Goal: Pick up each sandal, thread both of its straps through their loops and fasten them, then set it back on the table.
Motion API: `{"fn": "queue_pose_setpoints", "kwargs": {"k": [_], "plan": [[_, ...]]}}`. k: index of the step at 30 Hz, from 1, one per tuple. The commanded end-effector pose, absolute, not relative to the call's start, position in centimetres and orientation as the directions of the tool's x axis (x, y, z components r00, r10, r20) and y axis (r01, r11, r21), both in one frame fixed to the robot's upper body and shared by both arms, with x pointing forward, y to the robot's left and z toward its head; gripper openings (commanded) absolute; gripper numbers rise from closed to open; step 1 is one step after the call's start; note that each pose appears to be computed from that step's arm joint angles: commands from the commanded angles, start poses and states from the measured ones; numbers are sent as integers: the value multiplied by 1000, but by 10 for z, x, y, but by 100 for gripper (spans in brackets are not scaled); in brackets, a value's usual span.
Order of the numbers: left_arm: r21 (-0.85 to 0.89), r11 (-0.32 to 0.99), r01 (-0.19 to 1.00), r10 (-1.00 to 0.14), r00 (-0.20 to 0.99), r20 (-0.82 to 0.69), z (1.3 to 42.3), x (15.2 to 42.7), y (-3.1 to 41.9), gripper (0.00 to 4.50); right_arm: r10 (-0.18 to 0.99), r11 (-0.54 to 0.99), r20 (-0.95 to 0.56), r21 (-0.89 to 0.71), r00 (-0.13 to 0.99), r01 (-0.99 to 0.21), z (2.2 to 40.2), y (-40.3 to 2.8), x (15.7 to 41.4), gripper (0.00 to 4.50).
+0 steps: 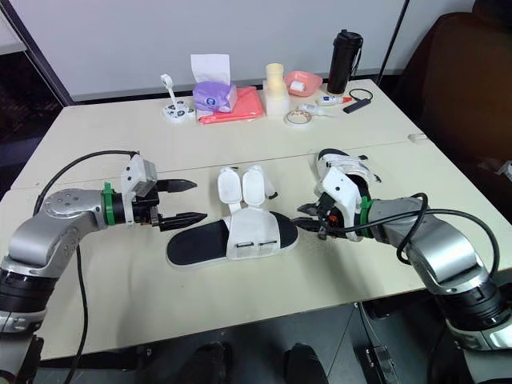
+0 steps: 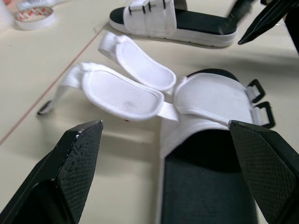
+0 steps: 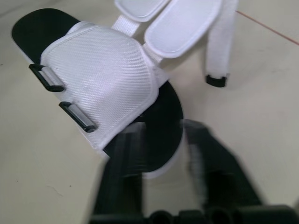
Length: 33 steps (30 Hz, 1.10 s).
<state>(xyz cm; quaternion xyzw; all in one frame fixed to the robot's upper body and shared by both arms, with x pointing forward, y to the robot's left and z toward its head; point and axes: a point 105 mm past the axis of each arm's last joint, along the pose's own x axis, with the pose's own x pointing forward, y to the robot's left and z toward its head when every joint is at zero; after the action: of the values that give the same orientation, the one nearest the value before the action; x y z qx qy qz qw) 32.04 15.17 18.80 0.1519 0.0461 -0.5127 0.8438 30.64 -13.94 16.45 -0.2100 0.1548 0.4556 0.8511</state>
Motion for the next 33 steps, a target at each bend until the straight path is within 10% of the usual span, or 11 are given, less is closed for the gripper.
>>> {"fn": "queue_pose_setpoints", "kwargs": {"k": [1,24,33], "plan": [[267,438,858,-846,494,-199,203,324,156,450,737,460,-432,-243,520,-854,165,-130,310,5],[246,486,838,-825,533,-185,162,383,152,450,752,402,-480,-208,452,-891,117,-110,324,5],[-307,477,824,-875,479,-74,159,399,142,450,754,394,-484,-209,445,-895,116,-107,321,5]]}}
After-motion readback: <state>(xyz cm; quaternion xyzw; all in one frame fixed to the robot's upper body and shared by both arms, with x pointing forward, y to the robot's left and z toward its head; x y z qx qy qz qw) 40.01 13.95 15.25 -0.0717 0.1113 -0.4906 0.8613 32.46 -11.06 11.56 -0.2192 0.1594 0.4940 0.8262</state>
